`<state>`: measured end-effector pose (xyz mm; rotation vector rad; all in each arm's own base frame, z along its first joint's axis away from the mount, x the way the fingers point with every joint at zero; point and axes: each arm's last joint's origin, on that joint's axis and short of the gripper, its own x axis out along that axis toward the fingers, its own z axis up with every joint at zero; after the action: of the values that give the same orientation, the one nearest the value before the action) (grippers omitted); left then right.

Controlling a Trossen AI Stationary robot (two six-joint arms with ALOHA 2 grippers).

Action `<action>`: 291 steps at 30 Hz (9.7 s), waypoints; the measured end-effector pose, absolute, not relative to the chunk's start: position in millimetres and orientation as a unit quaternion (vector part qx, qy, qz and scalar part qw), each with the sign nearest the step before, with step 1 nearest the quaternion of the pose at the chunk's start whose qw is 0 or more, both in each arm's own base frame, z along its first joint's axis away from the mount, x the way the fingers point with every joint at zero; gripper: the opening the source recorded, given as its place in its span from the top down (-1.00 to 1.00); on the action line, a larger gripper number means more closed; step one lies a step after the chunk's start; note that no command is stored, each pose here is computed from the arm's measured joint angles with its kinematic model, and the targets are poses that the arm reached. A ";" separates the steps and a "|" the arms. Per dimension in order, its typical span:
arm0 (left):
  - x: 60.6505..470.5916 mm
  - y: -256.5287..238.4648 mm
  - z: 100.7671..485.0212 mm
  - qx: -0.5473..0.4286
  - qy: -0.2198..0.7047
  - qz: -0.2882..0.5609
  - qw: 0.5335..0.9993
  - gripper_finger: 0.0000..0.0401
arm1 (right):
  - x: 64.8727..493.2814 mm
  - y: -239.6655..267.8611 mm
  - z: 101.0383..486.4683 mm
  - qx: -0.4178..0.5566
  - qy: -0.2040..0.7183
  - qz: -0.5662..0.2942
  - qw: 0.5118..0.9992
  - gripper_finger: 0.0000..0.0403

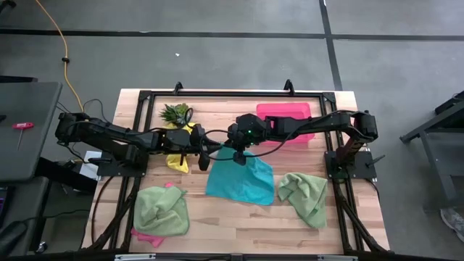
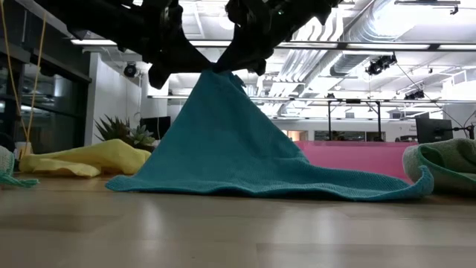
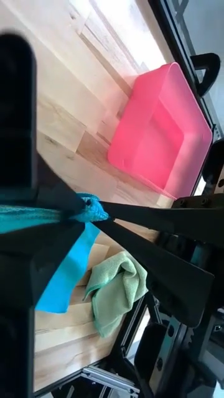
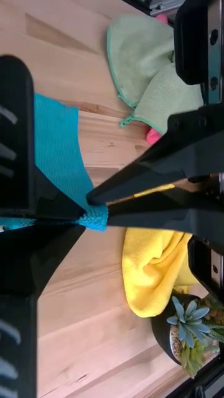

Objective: Fold microfiber towels
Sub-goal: Fold the blue microfiber cloth

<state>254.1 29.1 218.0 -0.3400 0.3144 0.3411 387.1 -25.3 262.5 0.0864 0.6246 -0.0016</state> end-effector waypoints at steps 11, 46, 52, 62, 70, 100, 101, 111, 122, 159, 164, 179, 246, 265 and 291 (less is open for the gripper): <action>254.2 29.2 218.2 -0.166 0.154 0.170 0.959 0.99 | 387.1 -25.4 262.5 0.045 0.307 -0.002 0.951 1.00; 261.1 35.0 310.0 0.097 0.361 0.034 0.927 1.00 | 306.9 -31.8 231.6 0.059 0.475 -0.048 0.877 0.16; 283.8 49.3 350.0 0.267 0.375 0.066 0.885 1.00 | 279.3 -50.5 278.1 0.039 0.397 -0.126 0.908 0.16; 307.1 12.1 368.0 0.308 0.361 -0.011 0.880 1.00 | 252.0 -62.4 309.4 0.066 0.336 -0.174 0.923 0.16; 294.6 -30.8 287.1 0.163 0.464 -0.048 0.869 1.00 | 252.3 -60.0 307.0 0.080 0.335 -0.137 0.929 0.16; 279.7 -34.5 208.9 -0.045 0.465 0.105 0.878 1.00 | 318.6 -16.8 153.4 0.135 0.475 -0.026 0.869 0.16; 279.7 -34.4 209.0 -0.045 0.465 0.106 0.878 1.00 | 318.8 -15.1 153.3 0.146 0.476 -0.010 0.867 0.16; 280.0 -32.8 209.4 -0.034 0.458 0.127 0.879 1.00 | 316.1 4.3 153.4 0.207 0.495 0.098 0.838 0.16; 281.0 -33.0 210.1 -0.038 0.452 0.128 0.882 1.00 | 312.1 28.3 151.0 0.144 0.514 0.116 0.838 0.16; 281.7 -33.1 210.6 -0.053 0.447 0.134 0.883 1.00 | 303.4 86.1 125.6 -0.125 0.535 0.149 0.822 0.44; 281.7 -33.1 210.6 -0.066 0.444 0.141 0.882 1.00 | 304.5 86.4 125.8 -0.109 0.533 0.137 0.828 0.81; 280.1 -16.0 263.4 -0.116 0.361 0.129 0.916 1.00 | 277.0 44.2 197.1 0.029 0.512 0.049 0.857 0.99; 215.3 -67.9 223.8 -0.140 0.314 0.175 0.922 1.00 | 283.0 69.0 257.1 0.050 0.538 0.045 0.840 1.00; 231.9 -118.1 162.7 -0.302 0.497 0.025 0.813 1.00 | 318.2 141.7 175.8 0.166 0.608 0.227 0.743 1.00; 247.8 -69.2 163.1 -0.213 0.419 0.174 0.865 1.00 | 318.1 61.8 194.1 0.143 0.619 0.075 0.769 1.00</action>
<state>247.8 -69.2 163.1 -0.4455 0.8788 0.3636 318.1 61.8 194.1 0.3094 1.3421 0.1626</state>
